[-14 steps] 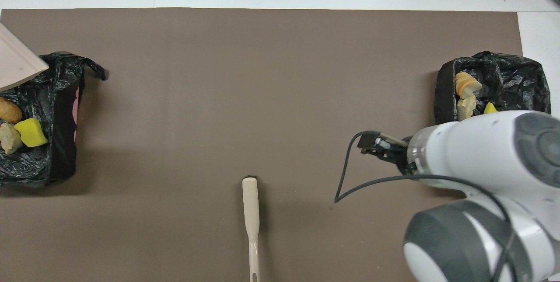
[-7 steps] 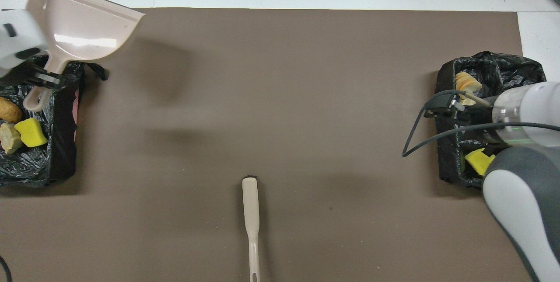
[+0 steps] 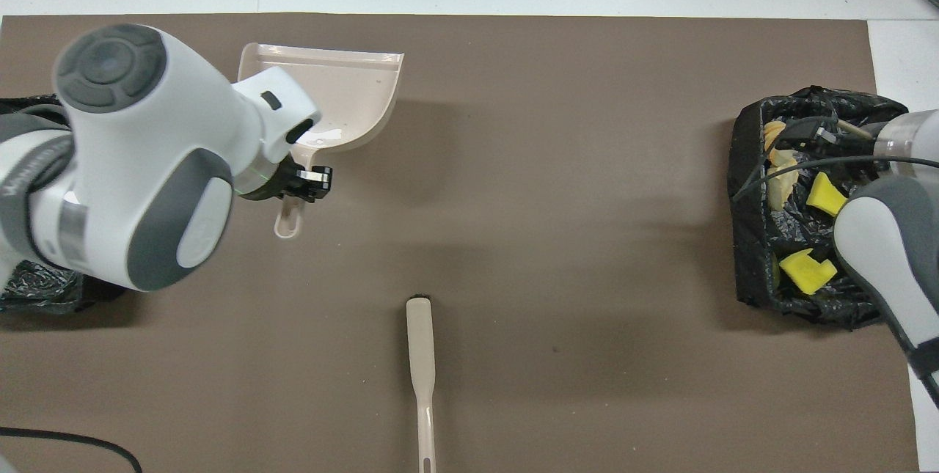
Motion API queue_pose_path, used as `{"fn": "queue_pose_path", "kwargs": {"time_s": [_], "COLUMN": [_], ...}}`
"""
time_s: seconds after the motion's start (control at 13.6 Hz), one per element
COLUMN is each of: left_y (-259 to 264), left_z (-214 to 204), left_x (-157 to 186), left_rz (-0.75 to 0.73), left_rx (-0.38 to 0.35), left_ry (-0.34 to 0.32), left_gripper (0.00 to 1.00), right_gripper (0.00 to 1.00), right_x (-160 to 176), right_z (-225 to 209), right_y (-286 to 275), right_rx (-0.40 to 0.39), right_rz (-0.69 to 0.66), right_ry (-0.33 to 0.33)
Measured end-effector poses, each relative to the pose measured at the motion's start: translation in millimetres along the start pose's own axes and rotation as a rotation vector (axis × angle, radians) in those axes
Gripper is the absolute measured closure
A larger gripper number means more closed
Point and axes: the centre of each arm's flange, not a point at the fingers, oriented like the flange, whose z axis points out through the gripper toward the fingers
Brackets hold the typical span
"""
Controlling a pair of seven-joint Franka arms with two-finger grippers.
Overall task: Sweep and dump trash in bin
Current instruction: 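Lower the dustpan onto the table and open the left gripper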
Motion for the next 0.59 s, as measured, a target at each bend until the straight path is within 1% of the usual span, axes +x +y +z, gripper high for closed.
{"fn": "queue_pose_path", "kwargs": {"time_s": [0.15, 0.29, 0.37, 0.51, 0.59], "left_y": [49.8, 78.7, 83.6, 85.0, 88.1], "left_z": [37.3, 72.0, 84.3, 99.2, 103.6], "left_x": [0.2, -0.1, 1.3, 1.7, -0.1], "left_rz": [-0.027, -0.032, -0.030, -0.029, -0.024], "left_rx": [-0.019, -0.023, -0.024, -0.026, -0.028], "left_ry": [0.034, 0.033, 0.033, 0.037, 0.039], "left_gripper": [0.69, 0.69, 0.69, 0.69, 0.69], "right_gripper": [0.00, 0.00, 0.00, 0.04, 0.04], "right_x": [7.3, 10.2, 10.8, 11.4, 11.0], "right_z": [27.2, 35.5, 34.8, 33.5, 33.8], "right_y": [1.8, 1.6, 1.1, 0.4, 0.3], "right_rx": [0.001, -0.009, -0.009, -0.009, -0.009], "right_rz": [-0.014, -0.027, -0.028, -0.029, -0.030], "right_ry": [0.020, 0.021, 0.023, 0.023, 0.020]}}
